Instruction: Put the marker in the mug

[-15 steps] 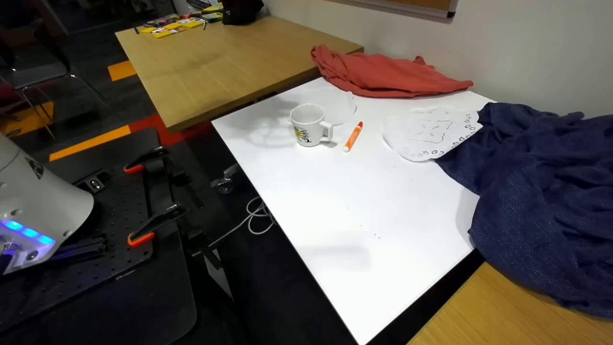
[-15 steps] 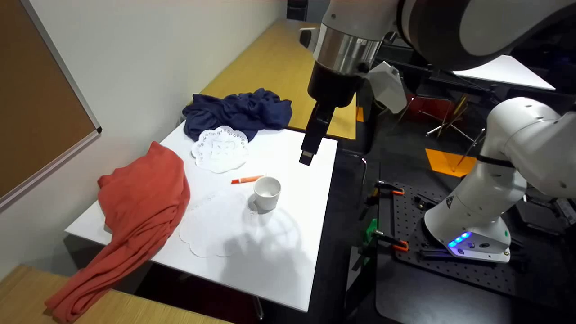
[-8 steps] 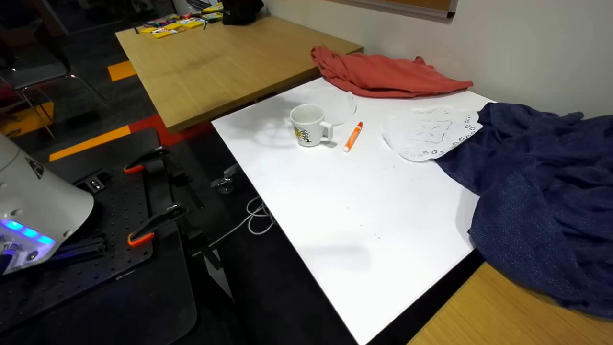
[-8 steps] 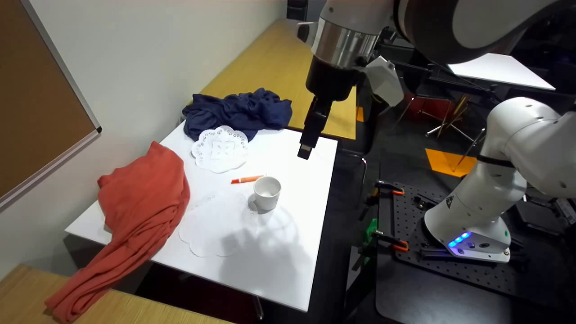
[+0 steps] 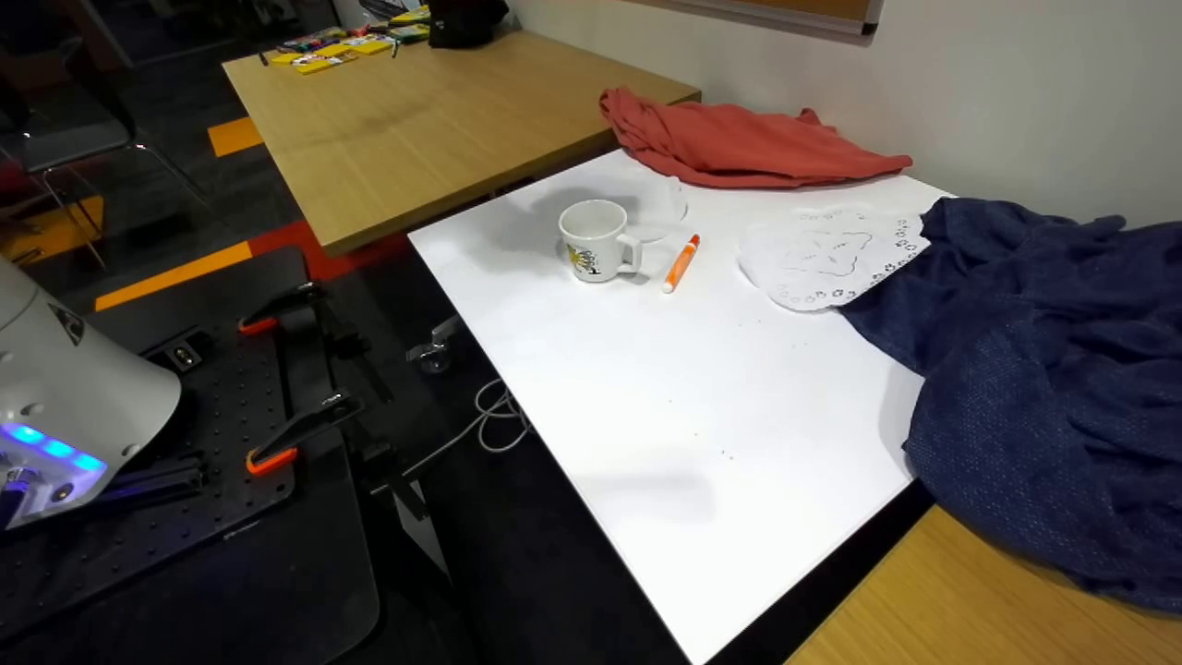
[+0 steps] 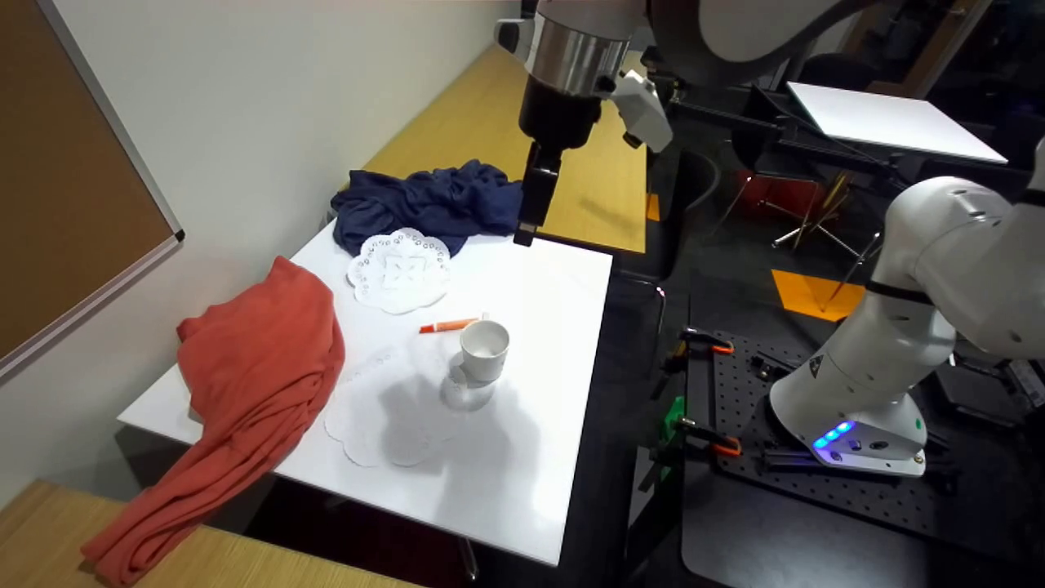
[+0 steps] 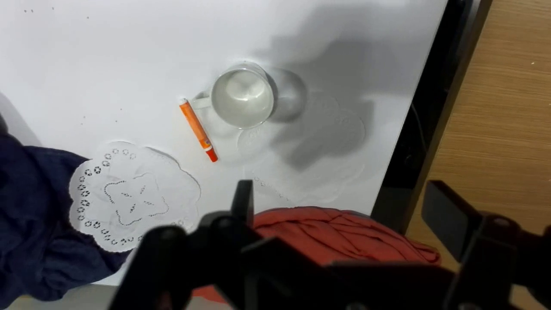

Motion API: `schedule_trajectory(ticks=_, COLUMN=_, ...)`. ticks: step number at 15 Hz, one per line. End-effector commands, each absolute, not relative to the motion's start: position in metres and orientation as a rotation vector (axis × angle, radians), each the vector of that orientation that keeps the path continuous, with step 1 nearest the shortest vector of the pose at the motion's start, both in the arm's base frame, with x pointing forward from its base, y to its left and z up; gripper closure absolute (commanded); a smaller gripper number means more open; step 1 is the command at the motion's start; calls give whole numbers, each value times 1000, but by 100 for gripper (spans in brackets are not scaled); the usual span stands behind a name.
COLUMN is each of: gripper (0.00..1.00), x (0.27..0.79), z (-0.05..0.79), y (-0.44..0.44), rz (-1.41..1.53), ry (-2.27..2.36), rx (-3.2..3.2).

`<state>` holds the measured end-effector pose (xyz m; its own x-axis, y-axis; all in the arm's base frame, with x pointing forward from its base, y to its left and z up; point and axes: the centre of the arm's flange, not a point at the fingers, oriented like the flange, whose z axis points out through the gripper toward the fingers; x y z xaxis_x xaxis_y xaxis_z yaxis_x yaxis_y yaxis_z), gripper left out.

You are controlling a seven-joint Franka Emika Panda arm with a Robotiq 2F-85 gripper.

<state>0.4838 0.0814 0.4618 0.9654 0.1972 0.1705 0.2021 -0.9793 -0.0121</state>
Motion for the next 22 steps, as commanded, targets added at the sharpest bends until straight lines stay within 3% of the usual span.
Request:
schedule_trajectory(ticks=1, gripper=0, x=521, z=443, y=63, rz=-300, ry=-427, rx=-3104)
schedule_trajectory(ticks=12, gripper=0, x=576, z=347, y=28, rz=-279, ry=-465, rx=-3145)
schedule_trajectory(ticks=22, gripper=0, x=576, z=330, y=19, rz=-233, ry=-432, rx=-3141)
